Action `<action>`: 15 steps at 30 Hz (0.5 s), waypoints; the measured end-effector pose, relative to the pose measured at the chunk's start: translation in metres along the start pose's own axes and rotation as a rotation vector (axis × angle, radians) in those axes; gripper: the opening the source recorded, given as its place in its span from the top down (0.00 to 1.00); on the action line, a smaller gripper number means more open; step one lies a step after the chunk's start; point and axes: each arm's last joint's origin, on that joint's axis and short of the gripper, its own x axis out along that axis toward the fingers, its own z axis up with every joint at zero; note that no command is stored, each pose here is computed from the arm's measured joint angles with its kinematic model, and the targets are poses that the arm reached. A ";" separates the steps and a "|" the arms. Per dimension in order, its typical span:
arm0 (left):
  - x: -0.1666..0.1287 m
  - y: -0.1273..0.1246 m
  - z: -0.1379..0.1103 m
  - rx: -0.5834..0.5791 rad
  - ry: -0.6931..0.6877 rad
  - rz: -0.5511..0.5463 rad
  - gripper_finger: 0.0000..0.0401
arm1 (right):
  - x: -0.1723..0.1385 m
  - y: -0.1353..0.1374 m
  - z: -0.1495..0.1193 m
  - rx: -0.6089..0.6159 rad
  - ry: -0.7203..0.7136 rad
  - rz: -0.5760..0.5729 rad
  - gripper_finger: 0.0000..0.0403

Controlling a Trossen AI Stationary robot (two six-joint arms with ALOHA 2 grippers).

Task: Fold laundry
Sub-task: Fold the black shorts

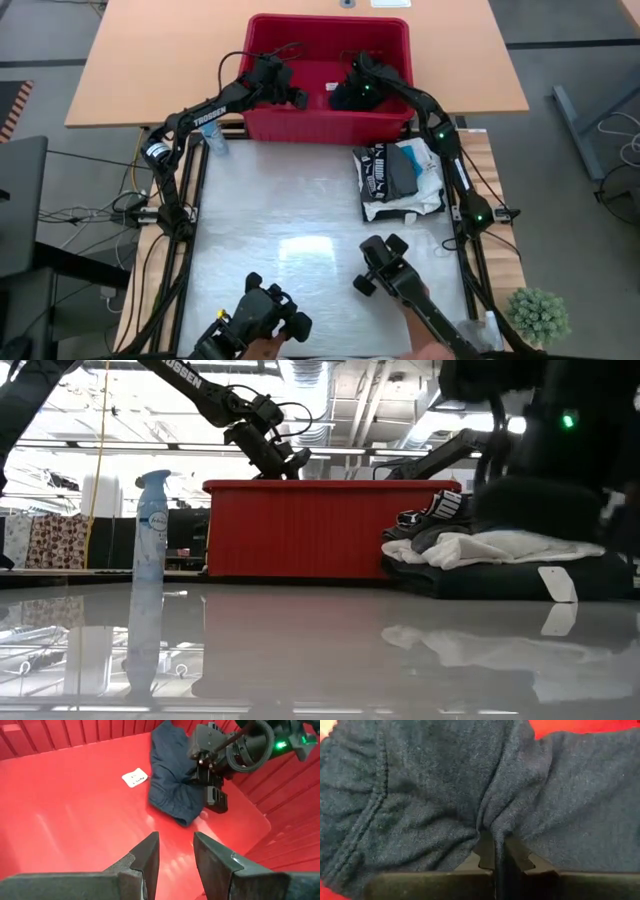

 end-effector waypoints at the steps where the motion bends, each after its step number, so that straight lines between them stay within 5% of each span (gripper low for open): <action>1: 0.000 0.000 0.000 0.000 0.000 0.001 0.73 | -0.003 -0.001 0.002 0.001 -0.002 -0.003 0.92; 15: 0.000 0.001 0.001 0.002 -0.009 0.031 0.73 | -0.121 -0.035 0.029 0.102 -0.299 -0.096 0.92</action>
